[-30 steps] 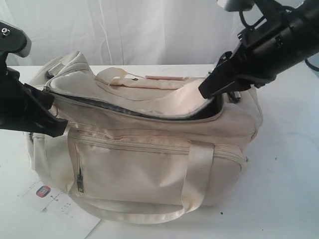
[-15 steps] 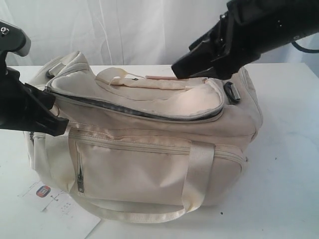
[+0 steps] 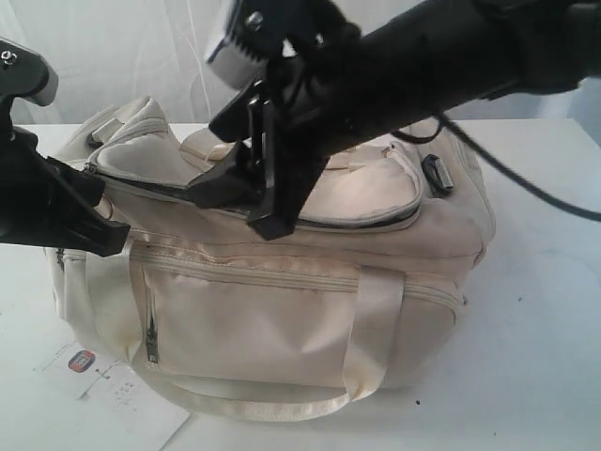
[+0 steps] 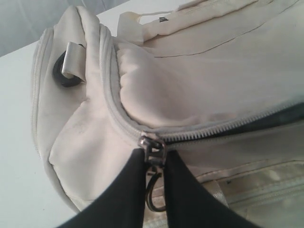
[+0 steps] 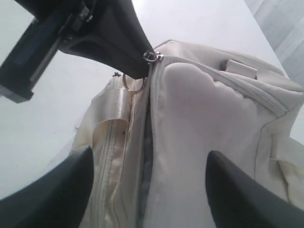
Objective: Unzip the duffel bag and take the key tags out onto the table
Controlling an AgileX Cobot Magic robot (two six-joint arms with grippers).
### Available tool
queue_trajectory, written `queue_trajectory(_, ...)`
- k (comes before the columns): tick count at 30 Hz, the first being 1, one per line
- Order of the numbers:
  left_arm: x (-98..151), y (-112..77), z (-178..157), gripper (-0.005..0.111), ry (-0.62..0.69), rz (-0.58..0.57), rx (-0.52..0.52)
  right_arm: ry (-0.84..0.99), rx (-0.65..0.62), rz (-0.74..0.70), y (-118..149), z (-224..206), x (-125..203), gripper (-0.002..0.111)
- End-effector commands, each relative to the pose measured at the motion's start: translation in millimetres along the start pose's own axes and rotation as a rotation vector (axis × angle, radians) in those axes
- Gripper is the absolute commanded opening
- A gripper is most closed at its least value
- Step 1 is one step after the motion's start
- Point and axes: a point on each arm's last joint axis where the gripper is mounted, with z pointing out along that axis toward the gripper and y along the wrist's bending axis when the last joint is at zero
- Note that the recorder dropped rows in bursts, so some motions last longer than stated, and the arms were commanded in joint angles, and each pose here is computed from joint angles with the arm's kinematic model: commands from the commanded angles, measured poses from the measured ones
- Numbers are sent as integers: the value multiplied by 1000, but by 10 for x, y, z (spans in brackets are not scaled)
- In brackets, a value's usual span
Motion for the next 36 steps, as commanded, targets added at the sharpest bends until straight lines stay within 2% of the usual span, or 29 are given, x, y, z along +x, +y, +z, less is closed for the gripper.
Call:
queue_trajectory(1, -47, 13, -53, 0, -48, 1, 10, 19, 8, -19, 30, 311, 45, 63)
queue_trajectory(5, -47, 13, -53, 0, -48, 1, 10, 46, 7, -15, 32, 496, 126, 62)
queue_trajectory(7, -45, 15, -53, 0, -46, 10, 9, 56, 15, -8, 13, 542, 163, 56)
queue_trajectory(10, -32, 26, -53, 0, -31, 27, -4, 64, 26, 14, -3, 567, 187, 39)
queue_trajectory(15, 14, 65, -53, 0, 20, 51, -46, 133, 67, 14, -36, 546, 242, 0)
queue_trajectory(18, 35, 83, -55, 0, 44, 53, -65, 194, 84, 20, -51, 536, 297, 0)
queue_trajectory(24, 39, 87, -55, 0, 52, 140, -67, 308, 106, 33, -67, 508, 398, 0)
queue_trajectory(31, 72, 138, -63, 0, 99, 248, -116, 358, 94, 53, -52, 495, 441, 0)
queue_trajectory(36, 46, 168, -55, 0, 81, 310, -155, 376, 66, 59, -25, 491, 456, 0)
